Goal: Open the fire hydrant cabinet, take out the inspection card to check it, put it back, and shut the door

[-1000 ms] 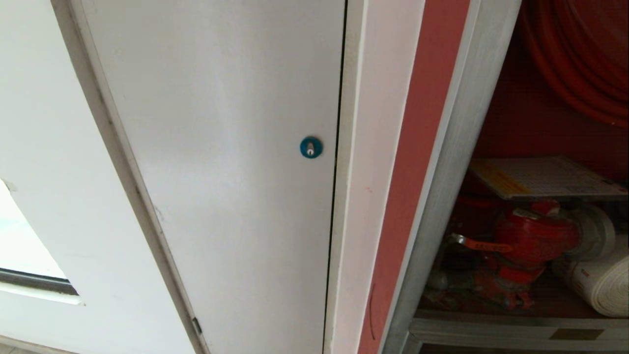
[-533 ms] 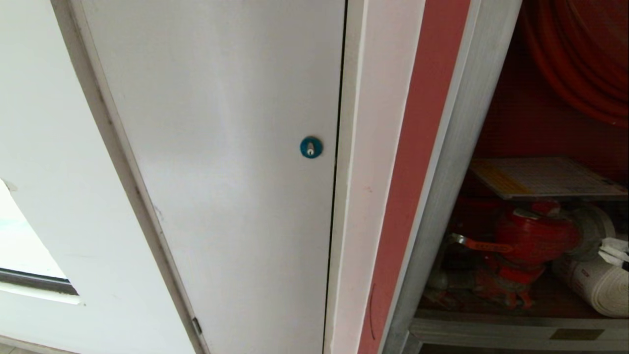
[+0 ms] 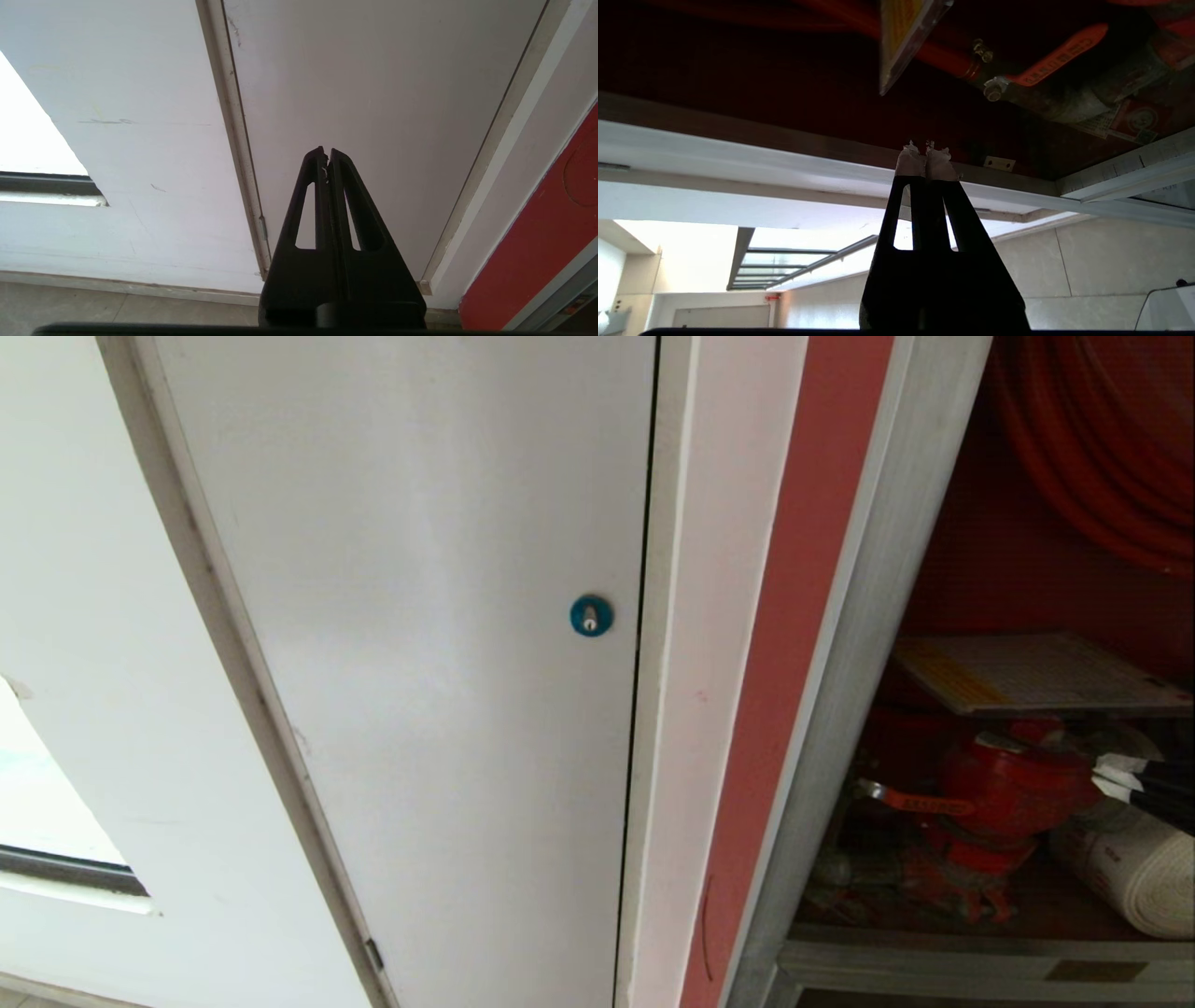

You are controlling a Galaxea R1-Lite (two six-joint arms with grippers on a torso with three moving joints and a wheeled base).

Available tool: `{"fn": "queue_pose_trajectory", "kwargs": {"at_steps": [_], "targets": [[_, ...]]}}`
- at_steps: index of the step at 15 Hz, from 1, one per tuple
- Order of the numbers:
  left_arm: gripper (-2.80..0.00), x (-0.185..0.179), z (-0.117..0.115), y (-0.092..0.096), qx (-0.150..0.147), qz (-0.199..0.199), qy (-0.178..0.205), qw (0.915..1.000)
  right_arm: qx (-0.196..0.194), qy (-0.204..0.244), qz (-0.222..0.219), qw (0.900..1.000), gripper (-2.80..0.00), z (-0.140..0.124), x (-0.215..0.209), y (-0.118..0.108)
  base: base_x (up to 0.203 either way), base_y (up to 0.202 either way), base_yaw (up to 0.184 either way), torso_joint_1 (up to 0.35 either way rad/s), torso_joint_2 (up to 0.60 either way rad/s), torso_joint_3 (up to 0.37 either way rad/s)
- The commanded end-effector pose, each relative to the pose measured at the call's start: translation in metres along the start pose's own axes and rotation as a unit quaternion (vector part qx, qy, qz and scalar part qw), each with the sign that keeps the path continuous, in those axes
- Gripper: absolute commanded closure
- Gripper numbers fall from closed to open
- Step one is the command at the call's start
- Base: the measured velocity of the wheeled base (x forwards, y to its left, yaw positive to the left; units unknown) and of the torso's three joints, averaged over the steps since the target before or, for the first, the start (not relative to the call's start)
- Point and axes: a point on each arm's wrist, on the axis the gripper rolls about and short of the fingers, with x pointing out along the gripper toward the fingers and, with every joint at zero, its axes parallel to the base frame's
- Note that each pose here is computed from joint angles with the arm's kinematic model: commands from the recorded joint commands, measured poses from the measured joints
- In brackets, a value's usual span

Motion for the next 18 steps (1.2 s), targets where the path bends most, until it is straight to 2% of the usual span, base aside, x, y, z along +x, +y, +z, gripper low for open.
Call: {"fn": "queue_pose_trajectory", "kwargs": {"at_steps": [1, 3, 10, 18], "targets": [[0.0, 0.0, 0.0, 0.0, 0.0, 0.0, 0.001, 1.0, 0.006, 0.005, -0.007, 1.0, -2.8, 0.001, 0.005, -0.001, 0.0, 0.0, 0.0, 0.0, 0.0, 0.0], [0.0, 0.0, 0.0, 0.0, 0.0, 0.0, 0.001, 1.0, 0.006, 0.002, -0.001, 1.0, -2.8, 0.002, 0.005, 0.0, 0.0, 0.0, 0.0, 0.0, 0.0, 0.0], [0.0, 0.0, 0.0, 0.0, 0.0, 0.0, 0.0, 1.0, 0.045, -0.011, 0.005, 0.999, -2.8, 0.01, 0.028, 0.002, 0.0, 0.0, 0.0, 0.0, 0.0, 0.0], [0.0, 0.0, 0.0, 0.0, 0.0, 0.0, 0.0, 1.0, 0.049, -0.008, 0.0, 0.999, -2.8, 0.021, 0.072, -0.003, 0.0, 0.0, 0.0, 0.0, 0.0, 0.0]]}}
